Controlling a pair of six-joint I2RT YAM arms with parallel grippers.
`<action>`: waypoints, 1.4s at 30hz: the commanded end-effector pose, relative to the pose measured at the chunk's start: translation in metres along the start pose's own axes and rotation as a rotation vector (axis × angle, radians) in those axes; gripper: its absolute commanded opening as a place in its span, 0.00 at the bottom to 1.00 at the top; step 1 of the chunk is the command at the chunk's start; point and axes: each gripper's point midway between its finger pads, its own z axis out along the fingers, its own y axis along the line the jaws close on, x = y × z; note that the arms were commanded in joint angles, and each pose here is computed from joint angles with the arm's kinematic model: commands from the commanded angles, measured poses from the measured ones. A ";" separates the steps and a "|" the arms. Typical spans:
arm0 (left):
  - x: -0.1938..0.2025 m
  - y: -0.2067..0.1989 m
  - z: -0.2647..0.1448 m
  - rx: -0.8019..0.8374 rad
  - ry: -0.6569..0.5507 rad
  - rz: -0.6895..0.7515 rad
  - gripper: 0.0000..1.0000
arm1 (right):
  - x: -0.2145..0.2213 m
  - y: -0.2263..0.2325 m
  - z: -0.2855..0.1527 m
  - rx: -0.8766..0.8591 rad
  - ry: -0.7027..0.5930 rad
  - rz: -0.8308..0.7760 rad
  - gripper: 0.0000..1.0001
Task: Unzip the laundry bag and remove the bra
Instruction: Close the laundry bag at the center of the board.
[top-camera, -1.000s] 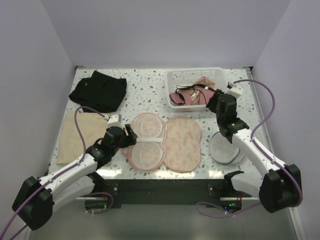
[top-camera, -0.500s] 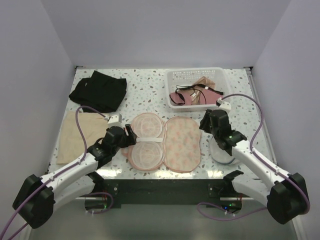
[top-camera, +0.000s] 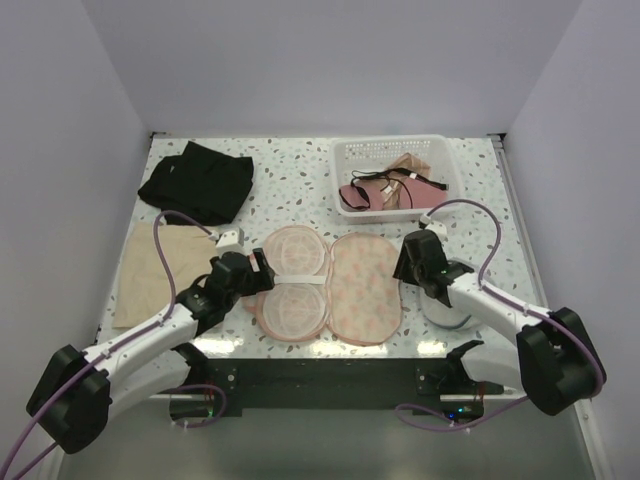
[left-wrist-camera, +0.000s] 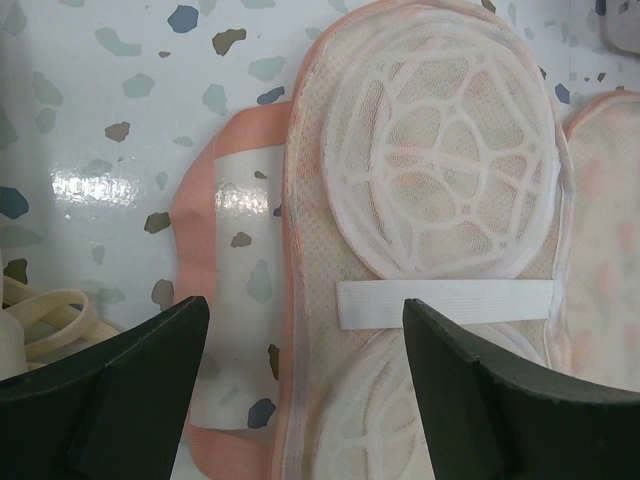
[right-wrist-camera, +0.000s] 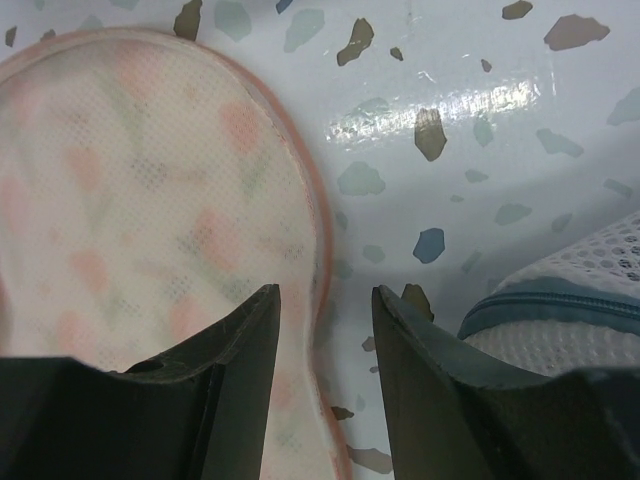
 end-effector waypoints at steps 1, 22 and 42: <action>-0.022 -0.010 -0.001 0.006 -0.059 -0.004 0.84 | -0.002 0.015 0.004 -0.048 -0.001 0.009 0.45; -0.017 -0.008 0.002 0.004 -0.050 -0.006 0.87 | 0.032 0.008 0.010 0.006 0.094 0.047 0.37; -0.010 -0.007 0.000 0.029 -0.049 -0.018 0.87 | 0.012 0.007 -0.009 0.024 0.042 0.096 0.00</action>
